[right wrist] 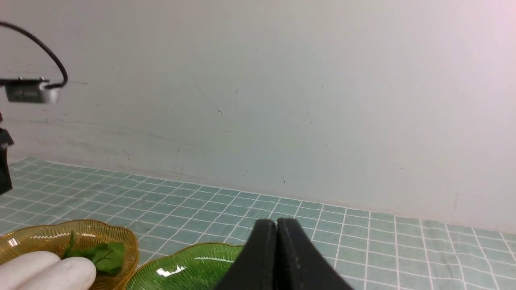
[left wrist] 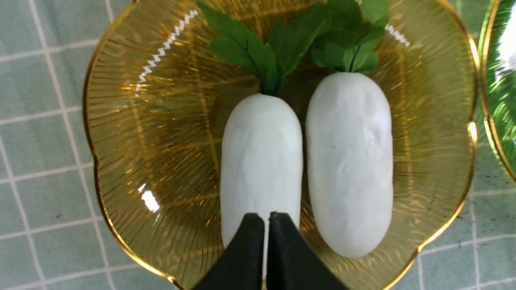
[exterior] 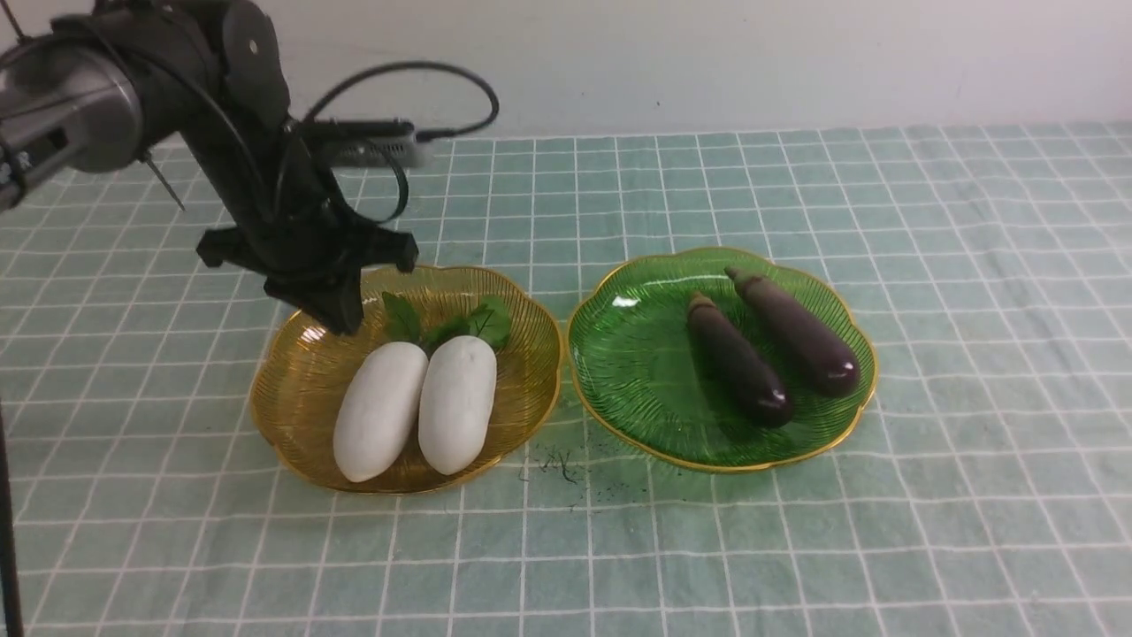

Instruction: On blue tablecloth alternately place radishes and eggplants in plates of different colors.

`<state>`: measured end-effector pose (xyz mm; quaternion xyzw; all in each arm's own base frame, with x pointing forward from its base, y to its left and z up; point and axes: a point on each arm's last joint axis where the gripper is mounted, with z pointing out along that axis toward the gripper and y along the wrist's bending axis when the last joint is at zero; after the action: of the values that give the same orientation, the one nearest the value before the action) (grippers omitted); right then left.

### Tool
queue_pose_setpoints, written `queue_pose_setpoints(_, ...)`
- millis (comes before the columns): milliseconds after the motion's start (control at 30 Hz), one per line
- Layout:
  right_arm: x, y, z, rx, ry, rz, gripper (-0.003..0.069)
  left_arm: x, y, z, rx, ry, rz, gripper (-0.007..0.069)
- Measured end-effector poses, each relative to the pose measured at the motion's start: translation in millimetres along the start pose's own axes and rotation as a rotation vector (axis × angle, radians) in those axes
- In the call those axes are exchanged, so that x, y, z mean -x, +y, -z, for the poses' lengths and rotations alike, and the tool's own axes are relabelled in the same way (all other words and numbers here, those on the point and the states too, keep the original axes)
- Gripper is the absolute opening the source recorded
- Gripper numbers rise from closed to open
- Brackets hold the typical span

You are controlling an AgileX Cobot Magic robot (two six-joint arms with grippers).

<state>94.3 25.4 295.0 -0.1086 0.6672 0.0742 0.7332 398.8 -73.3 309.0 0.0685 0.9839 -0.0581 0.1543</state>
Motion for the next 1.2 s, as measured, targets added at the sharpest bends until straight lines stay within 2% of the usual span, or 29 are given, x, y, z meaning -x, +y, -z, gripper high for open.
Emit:
queue_pose_setpoints(200,-6,1,1,0.005,0.048,0.0,-0.0008,-4,-2,26,-0.002,-0.052,-0.005,-0.0008)
queue_pose_setpoints(333,-31,1,16,0.003,0.131,0.0,-0.0008,-4,-2,26,-0.002,-0.052,-0.005,-0.0008)
queue_pose_setpoints(500,-78,-3,39,-0.099,0.231,-0.003,-0.0008,-5,-2,29,-0.001,-0.06,-0.006,-0.0008)
queue_pose_setpoints(633,-105,-4,47,-0.161,0.273,-0.009,-0.0008,-10,-4,54,-0.003,-0.116,-0.012,-0.0008)
queue_pose_setpoints(933,-110,-6,53,-0.225,0.286,-0.012,-0.0008,-32,-9,117,-0.003,-0.252,-0.054,-0.0008)
queue_pose_setpoints(1200,-111,-10,55,-0.293,0.294,-0.016,-0.0008,-73,-12,189,0.011,-0.427,-0.091,-0.0008)
